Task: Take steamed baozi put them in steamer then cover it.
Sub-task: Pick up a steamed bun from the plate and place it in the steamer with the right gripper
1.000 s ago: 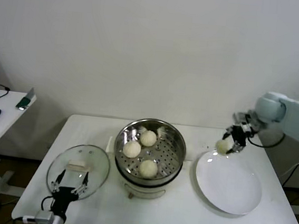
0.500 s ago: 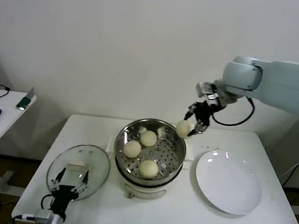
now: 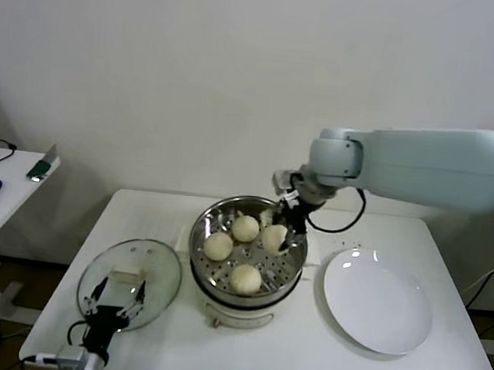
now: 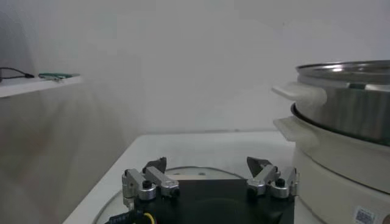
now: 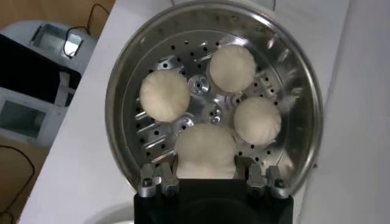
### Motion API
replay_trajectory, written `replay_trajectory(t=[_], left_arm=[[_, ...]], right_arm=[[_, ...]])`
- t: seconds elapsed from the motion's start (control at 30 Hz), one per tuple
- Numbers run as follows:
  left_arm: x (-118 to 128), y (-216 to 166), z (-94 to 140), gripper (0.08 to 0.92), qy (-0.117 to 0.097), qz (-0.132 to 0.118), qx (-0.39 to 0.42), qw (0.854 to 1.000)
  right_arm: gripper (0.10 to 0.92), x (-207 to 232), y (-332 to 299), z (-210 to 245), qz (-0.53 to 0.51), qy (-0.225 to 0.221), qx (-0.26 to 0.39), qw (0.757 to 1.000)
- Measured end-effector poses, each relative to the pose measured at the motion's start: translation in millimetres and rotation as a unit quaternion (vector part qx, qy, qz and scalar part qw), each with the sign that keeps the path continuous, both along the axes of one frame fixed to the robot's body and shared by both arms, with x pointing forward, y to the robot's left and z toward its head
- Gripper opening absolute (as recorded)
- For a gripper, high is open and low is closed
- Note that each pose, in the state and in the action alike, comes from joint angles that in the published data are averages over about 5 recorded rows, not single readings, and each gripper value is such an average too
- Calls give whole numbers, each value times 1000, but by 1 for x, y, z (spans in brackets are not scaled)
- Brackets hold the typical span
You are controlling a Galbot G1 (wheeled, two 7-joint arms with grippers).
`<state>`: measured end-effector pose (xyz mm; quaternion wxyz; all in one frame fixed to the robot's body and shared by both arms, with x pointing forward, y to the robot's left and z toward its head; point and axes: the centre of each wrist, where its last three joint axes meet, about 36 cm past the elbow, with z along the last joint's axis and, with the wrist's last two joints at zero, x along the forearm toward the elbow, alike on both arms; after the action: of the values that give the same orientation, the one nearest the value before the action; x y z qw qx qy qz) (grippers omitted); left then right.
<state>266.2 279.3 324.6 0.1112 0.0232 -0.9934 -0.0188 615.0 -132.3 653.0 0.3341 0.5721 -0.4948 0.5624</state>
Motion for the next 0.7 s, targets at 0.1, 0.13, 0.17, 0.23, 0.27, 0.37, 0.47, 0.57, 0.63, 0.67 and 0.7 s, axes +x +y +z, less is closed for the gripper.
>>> replay_trajectory(t=[0.1,0.13,0.17,0.23,0.27,0.37,0.47,0.57,0.63,0.67,0.7], left_arm=[[0,0,-1,823,0,1,-1,1000],[0,0,-1,823,0,1,-1,1000],[0,1,-1,823,0,2,-1,1000],[0,1,-2,823,1,3,-2,1000],[0,1,-2,823,1,3,-2,1000],[1,1,-3,823,1,3,-2,1000],[1,2,-3,823,1,4,-3,1000],[1,2,-3,823,1,4,-3,1000],[1,2,-3,823,1,4,-3,1000],[1,2,-3,823,1,4,-3,1000],[1,2,-3,823,1,4,-3,1000]], right_arm=[[630,3,4,-13,2,0,-8,1000],[630,4,5,-17,2,0,-10,1000],[631,5,7,-20,3,0,-12,1000],[631,7,9,-27,4,1,-16,1000],[631,7,10,-30,5,1,-18,1000],[631,8,11,-38,8,2,-23,1000],[633,8,11,-44,9,1,-29,1000],[629,9,10,-48,10,0,-33,999],[629,9,9,-52,10,0,-35,999],[630,9,9,-54,11,1,-35,999],[635,9,10,-55,11,2,-35,999]])
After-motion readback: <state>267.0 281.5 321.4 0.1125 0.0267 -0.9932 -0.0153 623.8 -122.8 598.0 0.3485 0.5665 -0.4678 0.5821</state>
